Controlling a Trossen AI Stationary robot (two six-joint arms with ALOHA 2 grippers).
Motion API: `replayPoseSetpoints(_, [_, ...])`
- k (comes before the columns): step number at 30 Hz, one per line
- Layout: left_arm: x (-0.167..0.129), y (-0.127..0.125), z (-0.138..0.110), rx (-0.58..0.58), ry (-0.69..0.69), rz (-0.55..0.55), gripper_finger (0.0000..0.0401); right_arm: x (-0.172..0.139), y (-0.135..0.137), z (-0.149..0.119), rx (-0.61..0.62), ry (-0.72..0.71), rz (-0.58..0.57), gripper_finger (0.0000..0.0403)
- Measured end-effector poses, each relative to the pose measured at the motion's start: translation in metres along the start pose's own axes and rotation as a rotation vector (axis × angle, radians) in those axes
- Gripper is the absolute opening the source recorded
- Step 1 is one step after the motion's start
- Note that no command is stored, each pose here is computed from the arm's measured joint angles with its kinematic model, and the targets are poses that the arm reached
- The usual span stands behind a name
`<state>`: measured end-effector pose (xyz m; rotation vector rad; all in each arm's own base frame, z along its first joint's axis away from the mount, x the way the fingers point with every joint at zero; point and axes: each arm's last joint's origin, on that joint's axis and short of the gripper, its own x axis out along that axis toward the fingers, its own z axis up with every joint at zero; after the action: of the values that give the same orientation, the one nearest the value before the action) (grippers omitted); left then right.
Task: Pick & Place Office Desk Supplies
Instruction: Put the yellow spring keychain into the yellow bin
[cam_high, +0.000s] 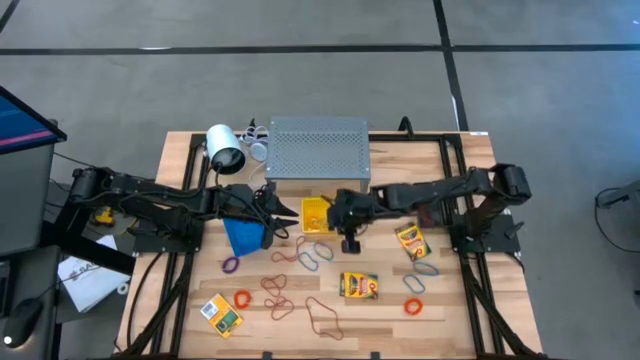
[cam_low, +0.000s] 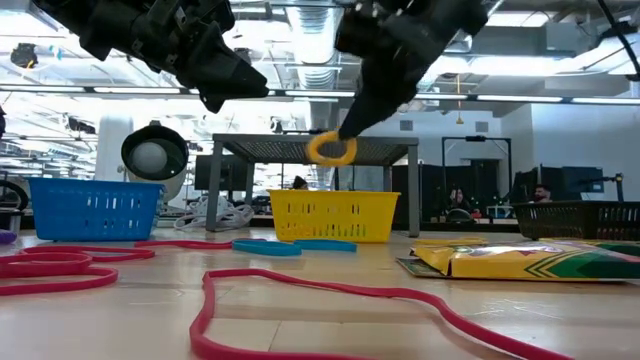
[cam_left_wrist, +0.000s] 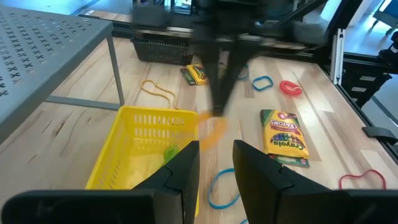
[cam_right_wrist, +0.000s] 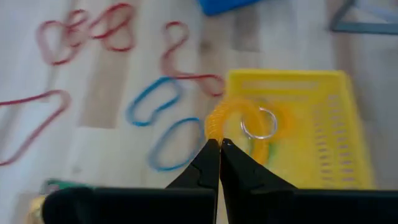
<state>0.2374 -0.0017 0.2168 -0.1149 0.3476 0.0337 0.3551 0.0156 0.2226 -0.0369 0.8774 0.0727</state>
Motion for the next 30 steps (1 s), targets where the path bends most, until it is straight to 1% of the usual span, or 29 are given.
replayPoseSetpoints(4, [0.0, 0.0, 0.0, 0.0, 0.003, 0.0, 0.0094, 0.005, -0.019, -0.003, 0.013, 0.015, -0.027, 0.0])
replayPoseSetpoints(6, [0.0, 0.0, -0.001, 0.0, 0.009, 0.001, 0.0094, 0.007, -0.027, -0.007, 0.027, 0.046, -0.038, 0.0])
replayPoseSetpoints(8, [0.0, 0.0, -0.001, 0.0, 0.008, 0.001, 0.0094, 0.012, -0.036, -0.007, 0.029, 0.039, -0.053, 0.0])
replayPoseSetpoints(10, [0.0, 0.0, -0.001, 0.0, 0.007, 0.001, 0.0094, 0.018, -0.043, -0.012, 0.04, 0.071, -0.062, 0.0])
replayPoseSetpoints(15, [0.0, 0.0, -0.001, -0.008, 0.012, 0.002, 0.0094, 0.037, -0.057, -0.022, 0.068, 0.105, -0.026, 0.0])
replayPoseSetpoints(18, [0.0, 0.0, -0.002, -0.018, 0.016, 0.002, 0.0094, 0.045, -0.058, -0.025, 0.072, 0.113, -0.001, 0.0])
replayPoseSetpoints(21, [0.0, 0.0, -0.003, -0.018, 0.027, 0.003, 0.0094, 0.045, -0.058, -0.021, 0.061, 0.078, 0.023, 0.0008])
replayPoseSetpoints(25, [0.0, 0.0, -0.003, -0.018, 0.028, 0.004, 0.0094, 0.037, -0.057, -0.017, 0.058, 0.052, 0.019, 0.0029])
replayPoseSetpoints(30, [0.0, 0.0, -0.003, -0.018, 0.03, 0.004, 0.0094, 0.036, -0.057, -0.017, 0.08, 0.052, 0.02, 0.0062])
